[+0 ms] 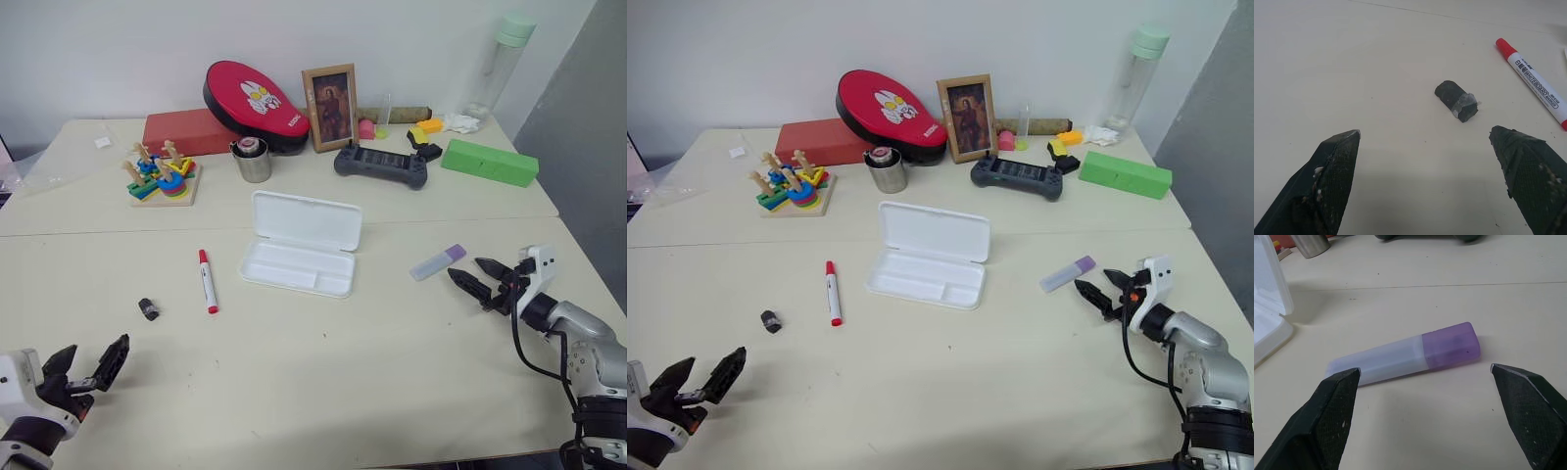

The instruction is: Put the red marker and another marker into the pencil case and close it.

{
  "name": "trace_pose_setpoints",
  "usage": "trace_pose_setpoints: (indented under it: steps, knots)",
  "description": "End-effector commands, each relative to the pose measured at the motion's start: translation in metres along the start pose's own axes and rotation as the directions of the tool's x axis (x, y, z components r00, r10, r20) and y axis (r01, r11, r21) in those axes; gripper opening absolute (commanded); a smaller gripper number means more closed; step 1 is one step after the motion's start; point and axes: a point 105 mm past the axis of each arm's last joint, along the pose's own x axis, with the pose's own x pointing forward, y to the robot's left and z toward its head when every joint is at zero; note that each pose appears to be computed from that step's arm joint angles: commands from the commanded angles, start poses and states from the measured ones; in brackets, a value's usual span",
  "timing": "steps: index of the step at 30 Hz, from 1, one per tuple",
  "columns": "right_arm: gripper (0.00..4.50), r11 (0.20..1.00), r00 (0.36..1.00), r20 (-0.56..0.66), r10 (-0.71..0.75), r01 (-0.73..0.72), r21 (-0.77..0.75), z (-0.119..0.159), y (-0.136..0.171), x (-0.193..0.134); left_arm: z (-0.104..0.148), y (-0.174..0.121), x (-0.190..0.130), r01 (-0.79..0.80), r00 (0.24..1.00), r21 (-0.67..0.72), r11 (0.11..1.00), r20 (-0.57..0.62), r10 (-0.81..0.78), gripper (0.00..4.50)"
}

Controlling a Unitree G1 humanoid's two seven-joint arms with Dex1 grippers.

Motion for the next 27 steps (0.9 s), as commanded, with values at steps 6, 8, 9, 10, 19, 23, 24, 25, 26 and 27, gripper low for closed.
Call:
trace_pose_setpoints:
  steps: [6, 8, 9, 10, 19, 23, 24, 25, 26, 27]
  knots:
    - [4.49, 0.999, 0.999, 0.039, 0.023, -0.021, -0.036, 0.0130, 0.0038, -0.0007, 0.0078, -0.0086, -0.0004, 0.029, 0.999, 0.024, 0.999, 0.022, -0.029, 4.50]
    - [4.49, 0.999, 0.999, 0.039, 0.023, -0.022, -0.036, 0.0130, 0.0039, -0.0005, 0.0073, -0.0082, -0.0001, 0.025, 1.000, 0.023, 0.999, 0.017, -0.026, 4.50]
    - [4.49, 0.999, 0.999, 0.039, 0.023, -0.022, -0.035, 0.0130, 0.0040, -0.0003, 0.0073, -0.0081, 0.0002, 0.025, 1.000, 0.025, 0.999, 0.016, -0.025, 4.50]
    - [4.49, 0.999, 0.999, 0.040, 0.023, -0.022, -0.036, 0.0131, 0.0042, -0.0002, 0.0074, -0.0081, 0.0006, 0.024, 1.000, 0.025, 0.999, 0.017, -0.025, 4.50]
    - [4.49, 0.999, 0.999, 0.041, 0.022, -0.021, -0.035, 0.0135, 0.0040, -0.0003, 0.0076, -0.0076, 0.0019, 0.024, 1.000, 0.025, 0.999, 0.018, -0.024, 4.50]
    - [4.49, 0.999, 0.999, 0.042, 0.020, -0.018, -0.035, 0.0139, 0.0028, -0.0013, 0.0076, -0.0074, 0.0024, 0.024, 1.000, 0.026, 0.999, 0.018, -0.024, 4.50]
    - [4.49, 0.999, 0.999, 0.042, 0.019, -0.018, -0.036, 0.0141, 0.0026, -0.0015, 0.0075, -0.0074, 0.0024, 0.024, 1.000, 0.025, 0.999, 0.018, -0.024, 4.50]
    - [4.49, 0.999, 0.999, 0.042, 0.019, -0.017, -0.036, 0.0142, 0.0025, -0.0017, 0.0074, -0.0076, 0.0025, 0.025, 1.000, 0.026, 0.999, 0.017, -0.025, 4.50]
    - [4.49, 0.999, 0.999, 0.042, 0.018, -0.017, -0.036, 0.0142, 0.0025, -0.0020, 0.0073, -0.0077, 0.0025, 0.026, 1.000, 0.026, 0.999, 0.017, -0.026, 4.50]
    - [4.49, 0.999, 0.999, 0.042, 0.018, -0.016, -0.037, 0.0143, 0.0023, -0.0023, 0.0072, -0.0077, 0.0026, 0.025, 1.000, 0.025, 0.999, 0.016, -0.026, 4.50]
